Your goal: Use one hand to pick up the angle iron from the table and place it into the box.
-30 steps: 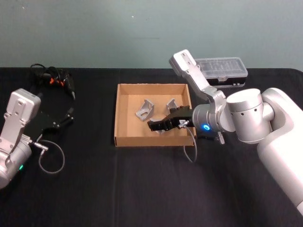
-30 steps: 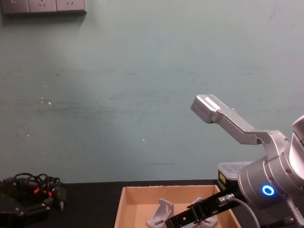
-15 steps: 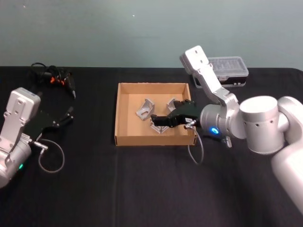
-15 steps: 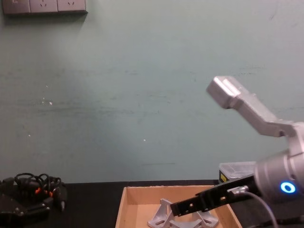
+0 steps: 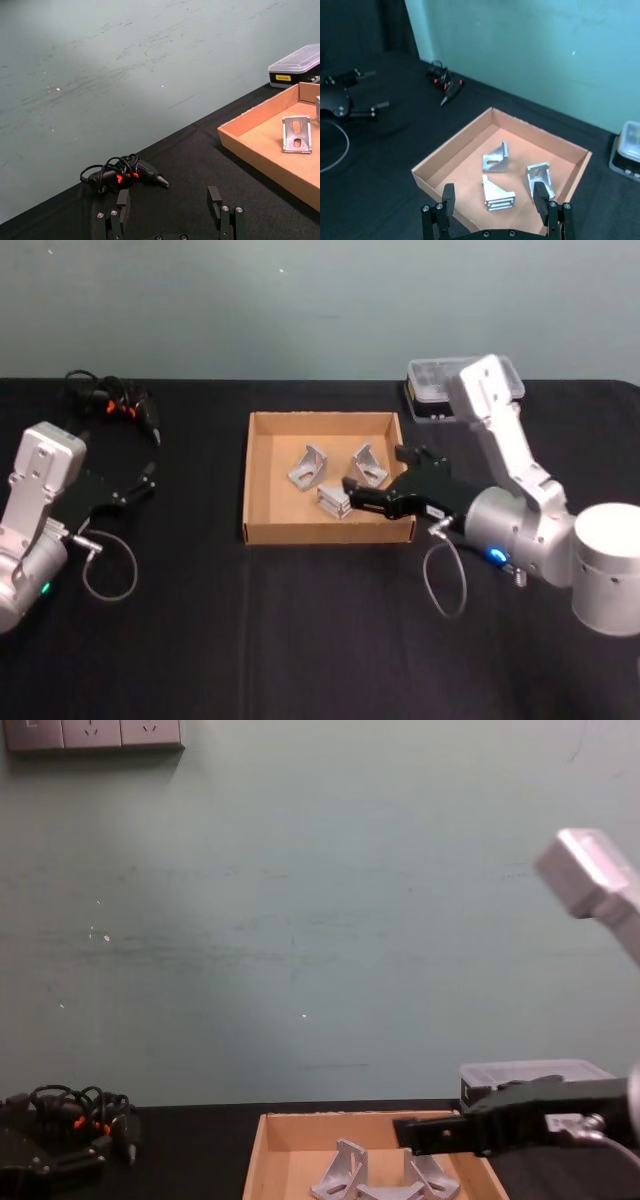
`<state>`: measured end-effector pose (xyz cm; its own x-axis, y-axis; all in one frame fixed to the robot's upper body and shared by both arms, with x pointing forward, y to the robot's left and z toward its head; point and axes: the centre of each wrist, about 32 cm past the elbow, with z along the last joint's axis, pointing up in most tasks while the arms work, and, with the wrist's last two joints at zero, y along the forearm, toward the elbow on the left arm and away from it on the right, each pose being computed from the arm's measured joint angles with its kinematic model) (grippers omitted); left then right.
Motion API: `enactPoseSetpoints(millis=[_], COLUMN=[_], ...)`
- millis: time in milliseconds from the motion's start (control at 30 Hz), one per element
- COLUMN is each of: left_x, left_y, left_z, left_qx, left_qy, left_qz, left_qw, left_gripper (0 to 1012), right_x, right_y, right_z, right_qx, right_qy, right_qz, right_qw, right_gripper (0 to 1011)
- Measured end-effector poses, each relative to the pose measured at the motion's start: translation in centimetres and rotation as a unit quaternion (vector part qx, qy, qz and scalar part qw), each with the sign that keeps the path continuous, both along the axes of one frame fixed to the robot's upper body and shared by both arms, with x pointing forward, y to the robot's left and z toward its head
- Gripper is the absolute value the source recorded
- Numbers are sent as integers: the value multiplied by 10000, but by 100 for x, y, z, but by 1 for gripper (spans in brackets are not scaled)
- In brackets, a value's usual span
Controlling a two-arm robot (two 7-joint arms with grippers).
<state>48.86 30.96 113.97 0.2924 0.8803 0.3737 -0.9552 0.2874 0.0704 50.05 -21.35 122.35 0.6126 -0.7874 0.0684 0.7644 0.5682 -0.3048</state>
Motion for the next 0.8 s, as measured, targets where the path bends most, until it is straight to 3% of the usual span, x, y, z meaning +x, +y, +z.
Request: enactPoseSetpoints(millis=[167,367,800], left_x=[0,0,0], left_y=[0,0,0], left_z=[1,0,0], left_qx=[0,0,0], left_qy=[-1,-1,0], left_qz=[1,1,0], left_qw=[10000,10000,10000], left_gripper=[1011,1011,1011], right_x=[-169,-325,-318], right_y=[-53,-41,-42], right_z=[-116,-344,-337], right_qx=[170,181,159], right_qy=[-372,-844,-837], right_qz=[-188,-504,-511], right_qw=[9990,9950,9951], right_gripper=[1000,1000,1000])
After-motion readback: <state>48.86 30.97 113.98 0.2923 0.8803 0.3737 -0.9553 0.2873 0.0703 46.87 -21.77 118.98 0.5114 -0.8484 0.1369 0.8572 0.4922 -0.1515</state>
